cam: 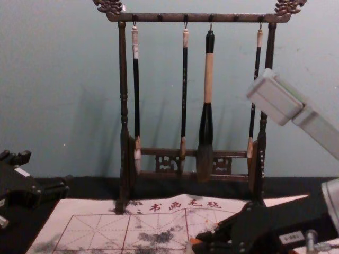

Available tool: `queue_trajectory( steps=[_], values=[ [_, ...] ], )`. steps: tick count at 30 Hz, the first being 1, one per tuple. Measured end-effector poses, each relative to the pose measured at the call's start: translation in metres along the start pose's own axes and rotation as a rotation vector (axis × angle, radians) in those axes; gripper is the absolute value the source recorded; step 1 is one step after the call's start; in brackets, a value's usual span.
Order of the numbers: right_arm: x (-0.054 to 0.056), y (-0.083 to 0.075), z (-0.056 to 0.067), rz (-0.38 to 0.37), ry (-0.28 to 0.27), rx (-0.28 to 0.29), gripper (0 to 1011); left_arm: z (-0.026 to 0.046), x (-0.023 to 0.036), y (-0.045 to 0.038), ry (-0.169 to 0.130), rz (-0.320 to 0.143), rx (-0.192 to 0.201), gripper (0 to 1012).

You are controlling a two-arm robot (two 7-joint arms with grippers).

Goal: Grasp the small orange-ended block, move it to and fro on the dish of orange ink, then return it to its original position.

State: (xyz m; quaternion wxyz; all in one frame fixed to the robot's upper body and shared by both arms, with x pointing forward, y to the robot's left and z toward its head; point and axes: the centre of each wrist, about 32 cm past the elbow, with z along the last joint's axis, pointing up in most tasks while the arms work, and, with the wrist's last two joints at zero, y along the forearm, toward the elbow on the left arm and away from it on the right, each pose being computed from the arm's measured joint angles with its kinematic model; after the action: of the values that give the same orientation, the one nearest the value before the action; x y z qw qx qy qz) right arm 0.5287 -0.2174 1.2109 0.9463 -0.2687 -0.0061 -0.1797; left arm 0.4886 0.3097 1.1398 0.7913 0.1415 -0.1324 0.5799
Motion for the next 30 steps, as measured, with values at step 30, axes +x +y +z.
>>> queue_trajectory(
  steps=[30],
  values=[
    [0.009,-0.01,-0.002,-0.052,0.017,-0.011,98,0.0,0.0,0.0,0.0,0.0,0.0,1002]
  ],
)
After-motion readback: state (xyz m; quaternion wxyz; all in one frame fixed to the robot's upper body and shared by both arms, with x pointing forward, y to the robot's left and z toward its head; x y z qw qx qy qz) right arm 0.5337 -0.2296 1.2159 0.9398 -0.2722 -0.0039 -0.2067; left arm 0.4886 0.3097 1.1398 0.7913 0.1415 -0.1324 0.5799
